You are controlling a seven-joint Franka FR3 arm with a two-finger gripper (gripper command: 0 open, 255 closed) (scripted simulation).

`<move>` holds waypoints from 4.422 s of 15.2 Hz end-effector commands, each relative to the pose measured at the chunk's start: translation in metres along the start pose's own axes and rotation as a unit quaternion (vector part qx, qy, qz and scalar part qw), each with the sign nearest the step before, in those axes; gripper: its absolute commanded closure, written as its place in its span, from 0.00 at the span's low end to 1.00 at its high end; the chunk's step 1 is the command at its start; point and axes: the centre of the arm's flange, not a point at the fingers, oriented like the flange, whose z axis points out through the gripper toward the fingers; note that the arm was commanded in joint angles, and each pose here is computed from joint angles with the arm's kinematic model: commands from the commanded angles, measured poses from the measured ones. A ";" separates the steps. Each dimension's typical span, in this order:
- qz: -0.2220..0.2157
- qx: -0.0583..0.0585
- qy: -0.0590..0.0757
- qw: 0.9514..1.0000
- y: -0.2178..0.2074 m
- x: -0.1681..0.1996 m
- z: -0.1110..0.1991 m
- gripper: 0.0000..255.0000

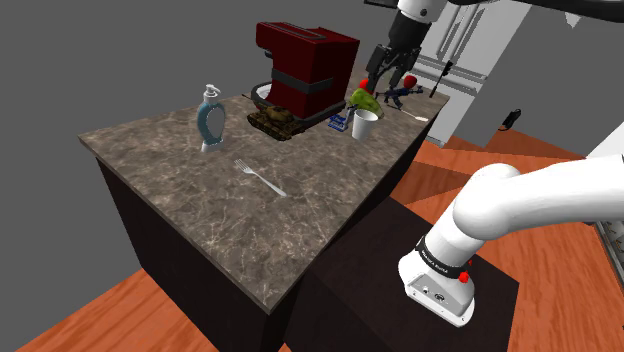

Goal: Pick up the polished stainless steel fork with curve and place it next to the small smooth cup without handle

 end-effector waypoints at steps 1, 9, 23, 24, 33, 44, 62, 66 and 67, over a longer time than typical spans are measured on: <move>0.000 0.000 0.000 1.000 0.000 0.000 0.000 0.00; -0.006 0.008 -0.008 1.000 -0.046 0.049 0.081 0.00; -0.018 0.023 -0.023 0.999 -0.131 0.131 0.224 0.00; -0.018 0.024 -0.024 0.999 -0.137 0.137 0.234 0.00; -0.026 0.034 -0.033 0.999 -0.195 0.186 0.325 0.00; -0.029 0.038 -0.038 0.998 -0.228 0.208 0.403 0.00; -0.029 0.038 -0.038 0.998 -0.225 0.208 0.409 1.00; -0.029 0.038 -0.038 0.998 -0.228 0.209 0.395 1.00; -0.029 0.038 -0.038 0.998 -0.228 0.210 0.390 1.00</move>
